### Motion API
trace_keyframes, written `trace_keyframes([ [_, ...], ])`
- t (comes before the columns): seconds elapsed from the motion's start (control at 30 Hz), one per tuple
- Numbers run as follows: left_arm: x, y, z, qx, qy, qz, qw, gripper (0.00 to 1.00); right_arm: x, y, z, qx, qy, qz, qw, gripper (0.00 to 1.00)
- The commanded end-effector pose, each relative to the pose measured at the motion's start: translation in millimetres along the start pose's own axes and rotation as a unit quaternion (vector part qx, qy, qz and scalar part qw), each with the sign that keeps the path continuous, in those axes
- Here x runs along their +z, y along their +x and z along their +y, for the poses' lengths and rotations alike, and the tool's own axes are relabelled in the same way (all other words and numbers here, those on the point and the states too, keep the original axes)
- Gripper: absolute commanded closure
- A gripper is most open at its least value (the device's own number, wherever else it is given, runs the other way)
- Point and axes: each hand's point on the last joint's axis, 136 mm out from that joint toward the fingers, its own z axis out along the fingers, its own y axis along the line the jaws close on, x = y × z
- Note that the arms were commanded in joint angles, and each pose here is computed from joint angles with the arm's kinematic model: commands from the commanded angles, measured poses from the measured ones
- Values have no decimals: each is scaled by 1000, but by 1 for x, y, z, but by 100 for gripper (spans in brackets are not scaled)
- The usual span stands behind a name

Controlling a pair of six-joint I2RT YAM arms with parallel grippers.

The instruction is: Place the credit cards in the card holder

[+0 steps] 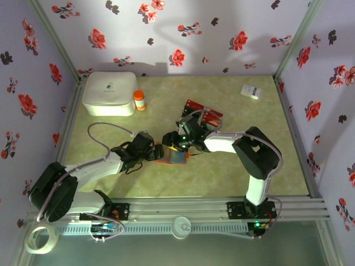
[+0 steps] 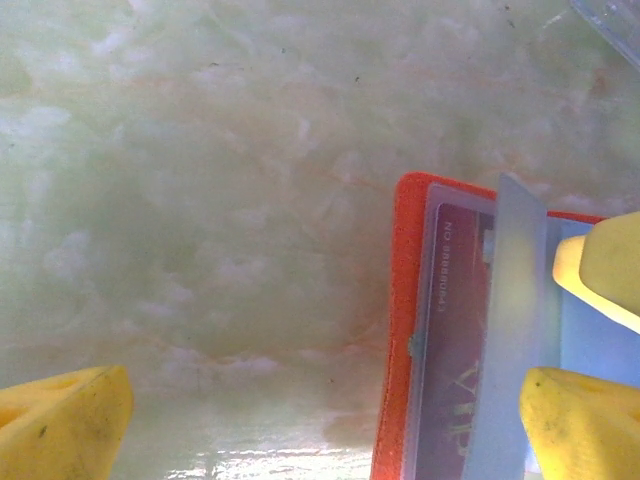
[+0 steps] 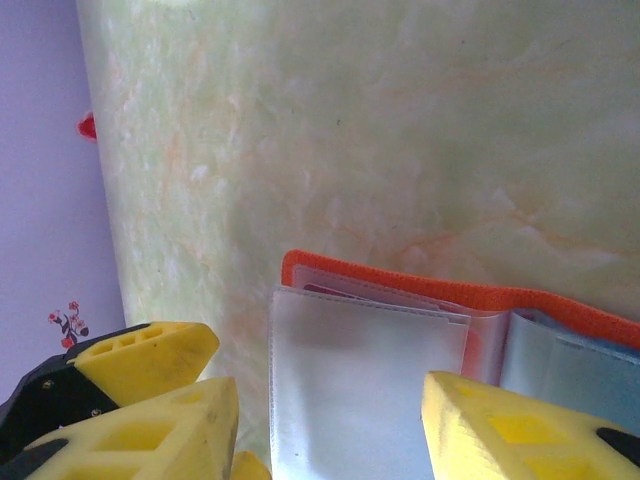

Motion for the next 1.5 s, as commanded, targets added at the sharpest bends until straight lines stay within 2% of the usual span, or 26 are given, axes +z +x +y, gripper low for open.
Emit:
trace_keyframes([
  [0.0,2,-6,-2,6,2,-7,1000,0,8,-2,2,8,-10,9,1000,51],
  [0.23,8,-1,2,9,-5,-1,1000,0,17,-1,-7,26,-9,15,1000,68],
  [0.33,13,2,4,13,-10,5,1000,0,18,0,-8,28,-10,16,999,69],
  [0.7,26,15,19,14,-39,22,999,0,14,0,-6,28,-13,13,999,67],
  [0.83,26,20,28,9,-56,27,998,0,8,-2,5,21,-20,9,1000,61],
  [1.0,25,24,38,10,-80,35,996,0,-18,-15,18,-2,-16,-14,1000,55],
  [1.23,25,28,46,17,-103,46,993,0,-87,-49,-7,-49,86,-73,992,52],
  [1.33,27,30,48,22,-115,54,992,0,-118,-60,-28,-75,157,-85,981,51],
  [1.47,31,33,50,29,-128,68,989,0,-149,-71,-50,-128,252,-87,955,51],
])
